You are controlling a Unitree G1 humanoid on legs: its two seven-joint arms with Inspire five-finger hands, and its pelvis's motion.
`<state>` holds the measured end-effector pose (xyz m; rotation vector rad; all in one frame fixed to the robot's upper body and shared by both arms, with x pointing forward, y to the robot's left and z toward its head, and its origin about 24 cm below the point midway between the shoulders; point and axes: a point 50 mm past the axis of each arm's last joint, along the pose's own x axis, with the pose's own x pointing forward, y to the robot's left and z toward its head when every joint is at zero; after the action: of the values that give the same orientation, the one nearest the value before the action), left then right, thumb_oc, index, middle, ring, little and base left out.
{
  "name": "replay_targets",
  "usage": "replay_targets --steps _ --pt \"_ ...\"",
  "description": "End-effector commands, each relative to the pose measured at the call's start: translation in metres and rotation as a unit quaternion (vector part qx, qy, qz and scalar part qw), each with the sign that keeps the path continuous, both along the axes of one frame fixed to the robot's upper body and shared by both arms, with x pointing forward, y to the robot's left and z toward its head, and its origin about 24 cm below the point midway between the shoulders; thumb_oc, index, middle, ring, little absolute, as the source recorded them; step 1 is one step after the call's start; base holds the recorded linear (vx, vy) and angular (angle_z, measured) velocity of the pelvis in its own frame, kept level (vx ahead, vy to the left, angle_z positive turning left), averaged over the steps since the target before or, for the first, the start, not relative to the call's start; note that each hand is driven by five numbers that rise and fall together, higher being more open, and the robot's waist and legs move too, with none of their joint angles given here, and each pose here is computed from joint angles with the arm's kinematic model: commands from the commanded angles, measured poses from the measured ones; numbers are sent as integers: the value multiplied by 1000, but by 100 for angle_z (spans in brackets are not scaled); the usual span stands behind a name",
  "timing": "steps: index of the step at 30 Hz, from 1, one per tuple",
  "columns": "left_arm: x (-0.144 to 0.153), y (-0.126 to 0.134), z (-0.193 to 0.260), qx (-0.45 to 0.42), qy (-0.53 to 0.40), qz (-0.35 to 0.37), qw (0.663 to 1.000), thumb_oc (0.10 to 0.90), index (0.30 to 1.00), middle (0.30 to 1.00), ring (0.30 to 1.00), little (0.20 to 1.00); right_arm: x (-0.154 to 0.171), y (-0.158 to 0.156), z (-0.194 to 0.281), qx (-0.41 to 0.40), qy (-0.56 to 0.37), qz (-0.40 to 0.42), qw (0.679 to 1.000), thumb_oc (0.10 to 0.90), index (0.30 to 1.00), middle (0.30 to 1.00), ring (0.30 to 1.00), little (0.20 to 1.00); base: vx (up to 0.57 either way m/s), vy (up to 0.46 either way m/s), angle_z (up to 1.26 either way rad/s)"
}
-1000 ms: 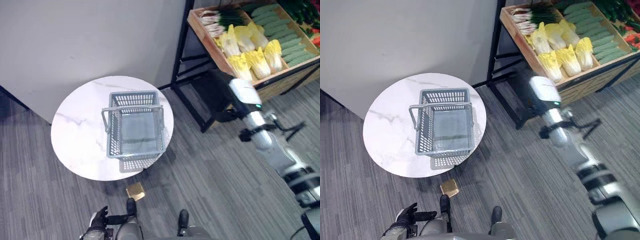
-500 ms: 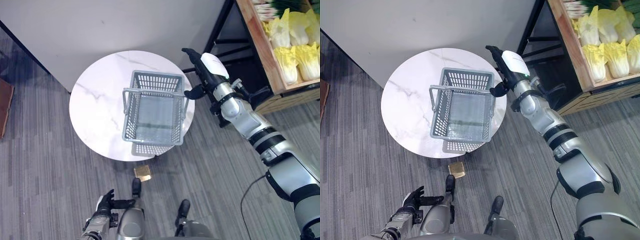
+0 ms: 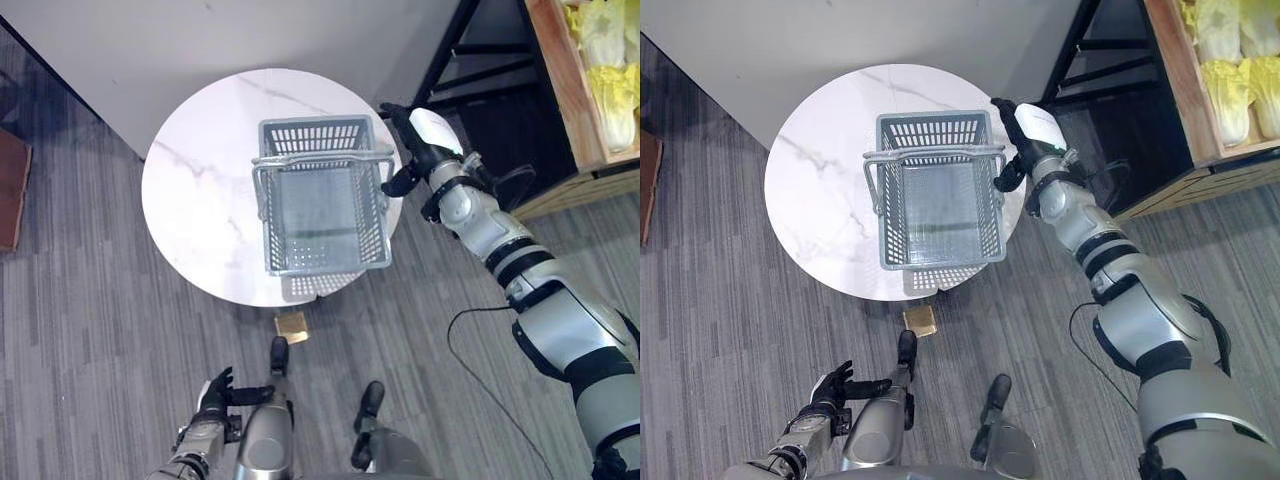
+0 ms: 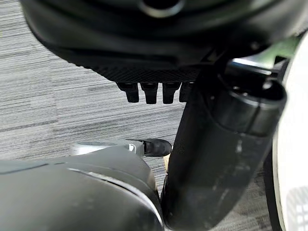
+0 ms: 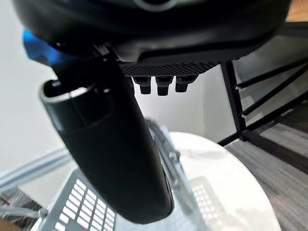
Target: Get the vegetables into the basket
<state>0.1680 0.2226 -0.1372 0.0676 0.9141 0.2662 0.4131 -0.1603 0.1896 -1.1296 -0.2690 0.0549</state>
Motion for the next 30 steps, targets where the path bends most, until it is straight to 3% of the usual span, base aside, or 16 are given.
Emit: replay_targets --steps 1,14,20,22,30 --pt "-25 13 -8 37 53 -1 998 900 1000 1000 1000 1000 -6 32 83 6 -137 71 988 900 1000 1000 1000 1000 45 12 1" --pt "-30 19 -9 45 61 0 997 900 1000 1000 1000 1000 -6 55 82 8 -127 102 987 900 1000 1000 1000 1000 3 1 0" --pt "-29 21 -8 48 57 1 997 900 1000 1000 1000 1000 4 51 73 -10 -104 64 993 900 1000 1000 1000 1000 -1 -1 1" --pt "-24 19 -6 52 53 -10 997 900 1000 1000 1000 1000 9 40 69 -13 -96 31 995 400 300 300 300 300 -10 7 9" --pt "-20 11 -6 54 48 -30 997 900 1000 1000 1000 1000 13 29 53 -16 -70 1 997 400 300 300 300 300 1 3 4"
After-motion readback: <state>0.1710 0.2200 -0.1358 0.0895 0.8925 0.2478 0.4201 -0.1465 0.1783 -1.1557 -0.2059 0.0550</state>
